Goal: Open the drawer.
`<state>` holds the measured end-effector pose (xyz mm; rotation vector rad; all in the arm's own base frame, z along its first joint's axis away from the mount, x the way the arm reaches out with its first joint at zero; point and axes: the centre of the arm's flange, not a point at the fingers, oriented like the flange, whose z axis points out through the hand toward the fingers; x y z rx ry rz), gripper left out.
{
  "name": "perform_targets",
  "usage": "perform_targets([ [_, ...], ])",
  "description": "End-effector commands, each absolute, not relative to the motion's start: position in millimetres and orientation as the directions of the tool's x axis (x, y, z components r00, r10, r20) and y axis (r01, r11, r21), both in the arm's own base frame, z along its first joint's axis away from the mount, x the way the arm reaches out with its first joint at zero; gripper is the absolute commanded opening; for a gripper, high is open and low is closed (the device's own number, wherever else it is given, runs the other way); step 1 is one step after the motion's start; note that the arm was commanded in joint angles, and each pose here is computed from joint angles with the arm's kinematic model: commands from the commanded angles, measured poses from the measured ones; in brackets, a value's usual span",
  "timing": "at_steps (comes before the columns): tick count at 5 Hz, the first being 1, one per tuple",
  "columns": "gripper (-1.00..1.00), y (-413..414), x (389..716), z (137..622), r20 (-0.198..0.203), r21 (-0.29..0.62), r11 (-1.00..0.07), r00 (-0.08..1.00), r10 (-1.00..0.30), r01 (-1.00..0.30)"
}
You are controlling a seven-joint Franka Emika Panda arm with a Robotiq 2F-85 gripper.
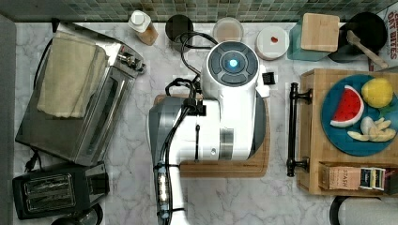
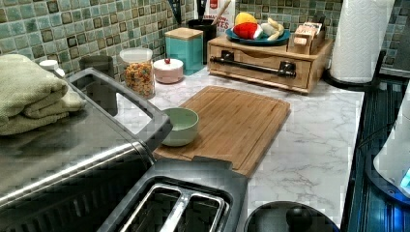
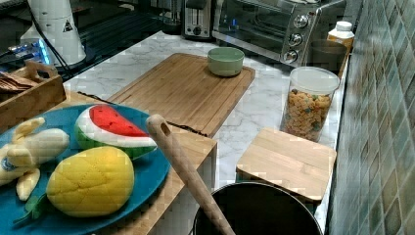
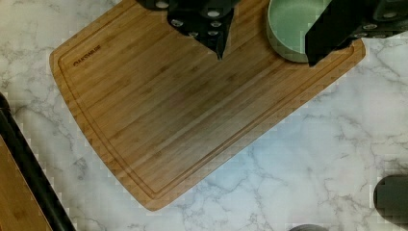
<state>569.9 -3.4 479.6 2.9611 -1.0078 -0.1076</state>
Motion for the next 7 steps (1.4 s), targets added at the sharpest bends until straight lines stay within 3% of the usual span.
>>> perform_targets([
  [1,1.00,-0.9,568.1,474.5,-0.070,0.040,-0.796,0.793,-0.606,-0.605],
  [2,1.00,-2.4,548.4,452.4,0.007,0.011,-0.835,0.835,-0.550,-0.551],
  [4,1.00,-67.1,530.2,443.4,0.011,0.088,-0.967,0.971,-0.240,-0.240],
  [5,1.00,-112.3,533.7,434.4,0.039,0.115,-0.988,0.995,-0.097,-0.101],
  [6,1.00,-148.4,533.3,422.9,0.058,0.148,-0.989,0.998,-0.018,-0.026],
  [7,1.00,-168.1,529.5,419.7,0.062,0.203,-0.978,0.997,-0.036,-0.048],
])
